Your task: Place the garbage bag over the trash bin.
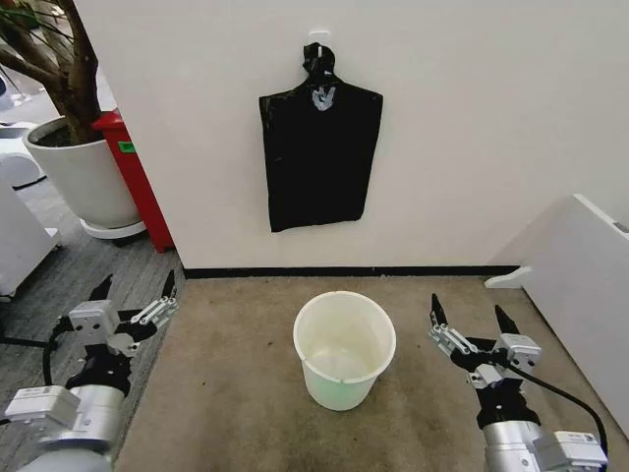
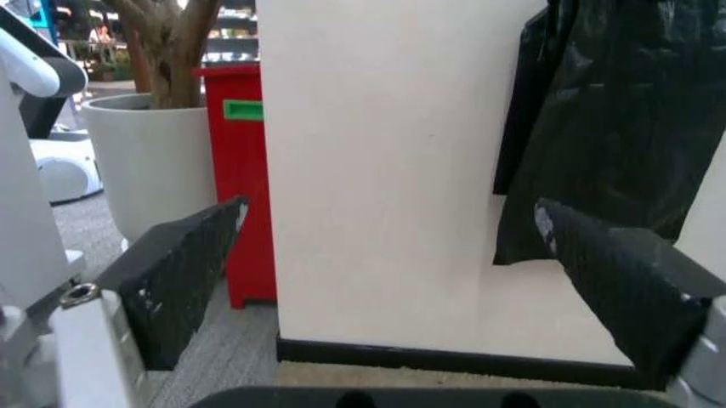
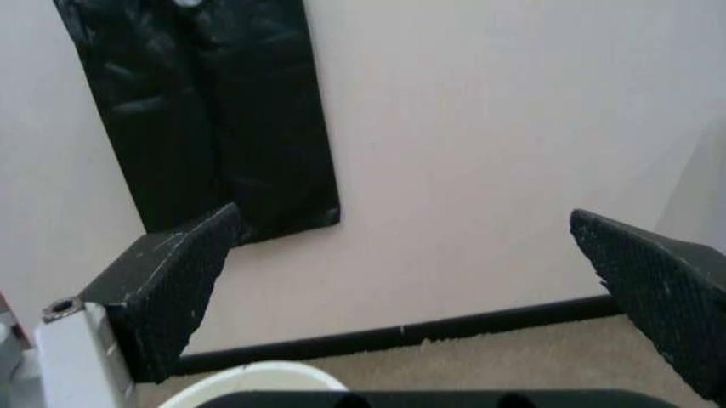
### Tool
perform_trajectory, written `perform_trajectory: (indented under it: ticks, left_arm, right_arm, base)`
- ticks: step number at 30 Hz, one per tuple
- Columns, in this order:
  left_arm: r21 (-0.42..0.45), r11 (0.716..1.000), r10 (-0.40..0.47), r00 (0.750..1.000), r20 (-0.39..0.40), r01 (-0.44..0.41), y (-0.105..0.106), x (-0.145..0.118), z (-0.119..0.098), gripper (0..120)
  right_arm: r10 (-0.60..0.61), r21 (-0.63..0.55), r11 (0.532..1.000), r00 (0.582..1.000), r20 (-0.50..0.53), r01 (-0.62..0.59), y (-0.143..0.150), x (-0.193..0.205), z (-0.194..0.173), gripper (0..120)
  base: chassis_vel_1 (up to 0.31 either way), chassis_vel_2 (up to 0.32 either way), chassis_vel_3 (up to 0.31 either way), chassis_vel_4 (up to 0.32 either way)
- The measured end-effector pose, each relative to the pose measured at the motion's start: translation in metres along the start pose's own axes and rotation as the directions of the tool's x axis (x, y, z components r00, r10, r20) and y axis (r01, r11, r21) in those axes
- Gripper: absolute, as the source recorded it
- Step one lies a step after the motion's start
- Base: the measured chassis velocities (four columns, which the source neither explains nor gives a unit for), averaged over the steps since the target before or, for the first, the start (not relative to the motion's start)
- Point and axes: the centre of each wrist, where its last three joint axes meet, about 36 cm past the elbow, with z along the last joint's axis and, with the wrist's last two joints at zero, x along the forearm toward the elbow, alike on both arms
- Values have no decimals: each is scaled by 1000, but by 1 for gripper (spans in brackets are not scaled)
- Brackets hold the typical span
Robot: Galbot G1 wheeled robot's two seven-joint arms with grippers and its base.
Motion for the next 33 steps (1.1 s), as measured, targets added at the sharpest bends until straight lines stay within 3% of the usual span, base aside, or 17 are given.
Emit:
perform_trajectory:
  ticks: [4, 12, 16, 18, 22, 33]
  left_arm:
    - [1, 1000, 1, 1000, -8, -1, 1, 1, 1, 100]
    - [15, 998, 61, 997, -45, -61, 3, 14, 10, 100]
    - [16, 998, 67, 997, -46, -67, 4, 15, 11, 100]
    - [16, 998, 67, 997, -47, -67, 4, 15, 11, 100]
    - [13, 999, 52, 996, -72, -52, 6, 21, 13, 100]
    - [5, 1000, 28, 995, -96, -28, 9, 28, 16, 100]
  right_arm:
    - [-12, -19, 1000, 1000, -24, 11, -4, -4, 5, 100]
    - [-72, -219, 974, 997, -32, 63, -13, -32, 10, 100]
    - [-138, -389, 912, 990, 11, 131, -10, -72, 4, 100]
    - [-151, -419, 897, 988, 19, 145, -8, -80, 3, 100]
    - [-219, -539, 820, 976, 12, 191, 7, -114, 8, 100]
    - [-284, -628, 741, 958, 26, 237, 56, -218, 21, 100]
  base:
    - [0, 0, 0, 0]
    - [0, 0, 0, 0]
    - [0, 0, 0, 0]
    - [0, 0, 0, 0]
    - [0, 0, 0, 0]
    - [0, 0, 0, 0]
